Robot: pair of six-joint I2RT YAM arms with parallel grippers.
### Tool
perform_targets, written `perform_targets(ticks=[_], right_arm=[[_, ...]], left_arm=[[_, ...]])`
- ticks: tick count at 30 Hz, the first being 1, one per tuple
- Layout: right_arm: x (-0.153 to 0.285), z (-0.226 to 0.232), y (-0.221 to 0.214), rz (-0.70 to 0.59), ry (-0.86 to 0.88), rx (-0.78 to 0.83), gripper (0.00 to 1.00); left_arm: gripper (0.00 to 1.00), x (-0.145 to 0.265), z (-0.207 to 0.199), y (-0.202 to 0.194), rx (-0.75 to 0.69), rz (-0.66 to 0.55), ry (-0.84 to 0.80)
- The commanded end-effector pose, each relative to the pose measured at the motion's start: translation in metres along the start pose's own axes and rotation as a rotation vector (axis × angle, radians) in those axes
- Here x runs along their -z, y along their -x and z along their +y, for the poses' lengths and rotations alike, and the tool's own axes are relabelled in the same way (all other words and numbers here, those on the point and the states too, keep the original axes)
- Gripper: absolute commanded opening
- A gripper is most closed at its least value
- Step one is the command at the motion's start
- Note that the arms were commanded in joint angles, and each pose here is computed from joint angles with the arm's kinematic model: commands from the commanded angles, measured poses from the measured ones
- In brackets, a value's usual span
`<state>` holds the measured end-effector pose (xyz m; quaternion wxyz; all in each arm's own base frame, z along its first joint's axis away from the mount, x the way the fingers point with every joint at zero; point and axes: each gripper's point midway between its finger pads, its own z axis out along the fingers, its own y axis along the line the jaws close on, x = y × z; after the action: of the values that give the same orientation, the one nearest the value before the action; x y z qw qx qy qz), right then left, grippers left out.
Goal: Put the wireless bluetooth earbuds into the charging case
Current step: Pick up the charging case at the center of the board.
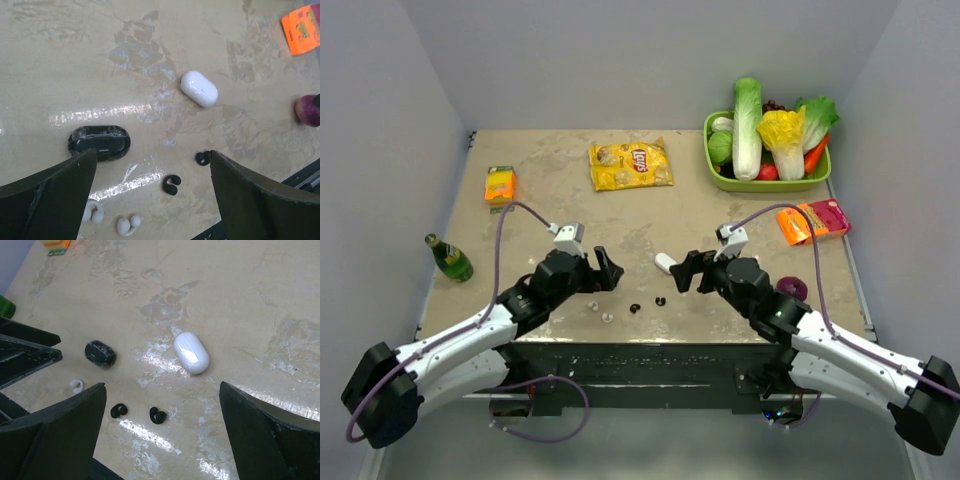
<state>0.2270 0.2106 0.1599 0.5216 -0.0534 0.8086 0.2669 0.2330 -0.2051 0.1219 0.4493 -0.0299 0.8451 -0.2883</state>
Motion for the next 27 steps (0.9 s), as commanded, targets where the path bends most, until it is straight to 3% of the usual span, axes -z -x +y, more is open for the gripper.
perform_targets(ticks=[1, 6, 10, 11, 14, 17, 22, 25, 27], right_arm=[[0.014, 0.009, 0.03, -0.065, 0.02, -0.002, 0.97], [0.03, 0.009, 0.044, -0.099, 0.025, -0.024, 0.97], [0.039, 0.007, 0.054, -0.114, 0.01, -0.037, 0.97], [0.042, 0.005, 0.054, -0.113, 0.002, -0.039, 0.97], [0.048, 0.002, 0.062, -0.147, -0.009, -0.051, 0.98], [0.052, 0.001, 0.064, -0.152, -0.008, -0.048, 0.98], [0.056, -0.01, 0.068, -0.169, -0.065, -0.047, 0.98], [0.061, -0.012, 0.075, -0.199, -0.076, -0.066, 0.98], [0.064, -0.012, 0.078, -0.216, -0.069, -0.076, 0.98]], left_arm=[[1.0, -0.012, -0.034, 0.009, -0.103, 0.022, -0.12], [0.99, -0.038, -0.043, 0.015, -0.281, 0.098, -0.069], [0.91, -0.06, -0.055, 0.008, -0.401, 0.177, -0.037], [0.85, -0.066, -0.066, 0.019, -0.426, 0.16, -0.048], [0.85, -0.082, -0.062, 0.01, -0.462, 0.186, -0.011], [0.87, -0.083, -0.072, 0.013, -0.454, 0.129, -0.076], [0.9, -0.062, -0.089, 0.046, -0.399, -0.091, -0.173], [0.86, -0.056, -0.085, 0.049, -0.338, -0.151, -0.184], [0.88, -0.059, -0.087, 0.037, -0.367, -0.096, -0.22]])
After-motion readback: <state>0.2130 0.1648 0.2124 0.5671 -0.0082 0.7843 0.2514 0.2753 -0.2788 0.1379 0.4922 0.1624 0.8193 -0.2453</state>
